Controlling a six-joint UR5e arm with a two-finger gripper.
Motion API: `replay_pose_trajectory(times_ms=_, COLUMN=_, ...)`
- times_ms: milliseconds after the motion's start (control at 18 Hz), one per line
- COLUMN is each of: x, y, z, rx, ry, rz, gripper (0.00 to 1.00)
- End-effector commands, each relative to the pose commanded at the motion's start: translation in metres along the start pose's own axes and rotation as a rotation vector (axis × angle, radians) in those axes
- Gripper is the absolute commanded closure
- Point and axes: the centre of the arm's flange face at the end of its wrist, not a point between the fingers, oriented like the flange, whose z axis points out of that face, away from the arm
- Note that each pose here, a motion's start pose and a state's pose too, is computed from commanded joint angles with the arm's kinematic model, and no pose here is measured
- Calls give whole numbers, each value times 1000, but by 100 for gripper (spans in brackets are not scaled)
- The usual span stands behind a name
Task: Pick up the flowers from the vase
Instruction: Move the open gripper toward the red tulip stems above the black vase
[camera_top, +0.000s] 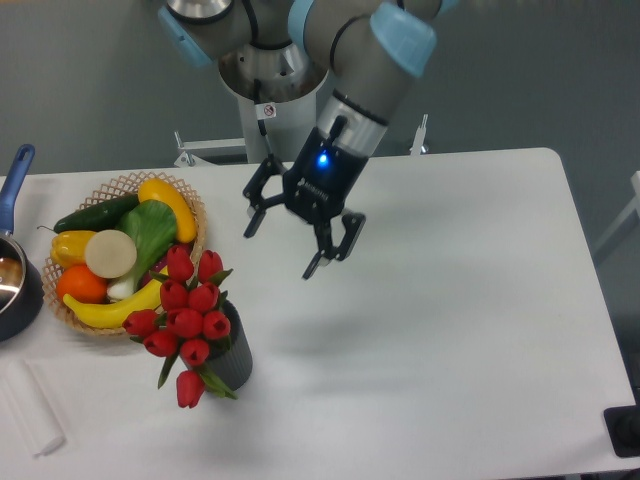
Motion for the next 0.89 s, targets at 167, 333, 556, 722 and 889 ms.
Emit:
replay_pose_trajectory(times_ms=167, x=-1, y=0, z=9, rx=-3, ry=9, rz=11, gripper=0)
replay_pose_trajectory(times_ms=333, x=-5, y=1, z=16, rx=-3, ry=19, rz=15, gripper=0)
replay_pose_trajectory(times_ms=556, x=-7, y=-1, z=26, rx=14, ry=36, rz=29, gripper=0)
replay_pose_trajectory(times_ms=722, x=-6, y=-1, z=44, rx=21, ry=39, rz=68, gripper=0)
replay_pose_trajectory(times_ms=889, x=-8, y=-1, z=49, rx=23, ry=42, rz=91, gripper=0)
